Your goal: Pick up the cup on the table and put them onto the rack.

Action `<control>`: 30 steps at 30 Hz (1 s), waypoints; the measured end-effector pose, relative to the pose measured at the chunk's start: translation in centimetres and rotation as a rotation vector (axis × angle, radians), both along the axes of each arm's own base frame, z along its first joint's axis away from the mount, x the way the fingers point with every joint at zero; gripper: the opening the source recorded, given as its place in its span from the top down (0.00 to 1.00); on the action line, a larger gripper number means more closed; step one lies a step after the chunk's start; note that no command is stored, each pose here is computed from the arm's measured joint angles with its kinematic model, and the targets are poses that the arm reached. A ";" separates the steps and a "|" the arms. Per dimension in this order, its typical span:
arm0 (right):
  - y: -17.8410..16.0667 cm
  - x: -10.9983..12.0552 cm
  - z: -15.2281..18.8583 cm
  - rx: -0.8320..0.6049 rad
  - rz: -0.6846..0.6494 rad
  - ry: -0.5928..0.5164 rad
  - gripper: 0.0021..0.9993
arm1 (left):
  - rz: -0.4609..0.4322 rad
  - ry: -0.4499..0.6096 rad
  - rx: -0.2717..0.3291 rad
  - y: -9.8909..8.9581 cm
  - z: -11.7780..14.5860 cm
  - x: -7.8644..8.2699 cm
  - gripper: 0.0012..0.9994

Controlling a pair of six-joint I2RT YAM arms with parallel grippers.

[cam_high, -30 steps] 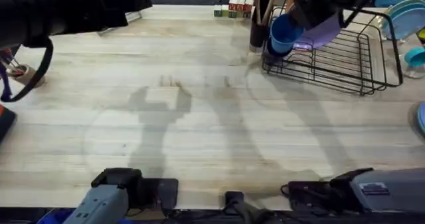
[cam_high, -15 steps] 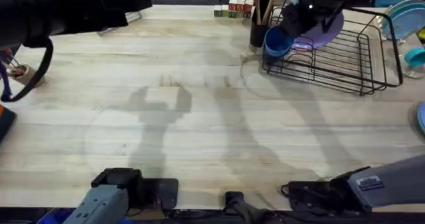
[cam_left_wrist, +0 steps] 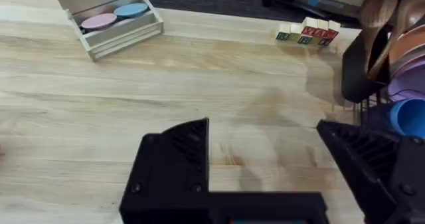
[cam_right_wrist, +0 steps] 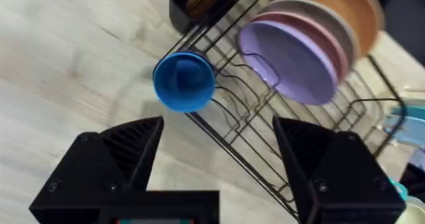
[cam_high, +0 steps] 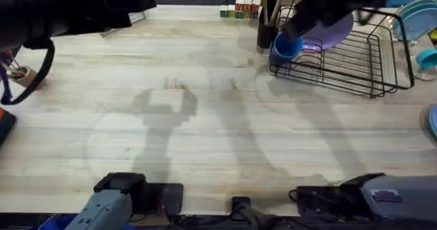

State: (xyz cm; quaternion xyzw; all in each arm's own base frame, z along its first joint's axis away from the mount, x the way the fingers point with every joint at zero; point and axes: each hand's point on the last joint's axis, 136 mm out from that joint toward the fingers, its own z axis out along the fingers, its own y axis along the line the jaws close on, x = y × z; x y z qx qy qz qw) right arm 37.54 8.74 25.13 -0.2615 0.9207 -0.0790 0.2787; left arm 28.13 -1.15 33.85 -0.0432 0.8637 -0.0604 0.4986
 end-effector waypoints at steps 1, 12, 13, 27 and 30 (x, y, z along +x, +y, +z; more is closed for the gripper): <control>-0.2 -0.6 1.2 0.008 -0.001 -0.025 0.00 | 0.000 0.002 0.000 0.0 0.0 0.0 0.01; -5.0 -8.1 10.8 0.170 -0.193 -0.263 0.00 | 0.000 0.007 0.000 0.0 -0.2 -0.1 0.01; -5.6 -8.8 11.0 0.189 -0.233 -0.263 0.00 | 0.000 0.007 0.000 0.0 -0.1 -0.1 0.01; -8.1 -11.8 9.5 0.301 -0.497 -0.181 0.00 | 0.000 -0.006 0.000 0.0 0.1 0.1 0.01; -8.1 -11.5 9.6 0.312 -0.508 -0.186 0.00 | 0.000 -0.006 0.000 0.0 0.1 0.1 0.01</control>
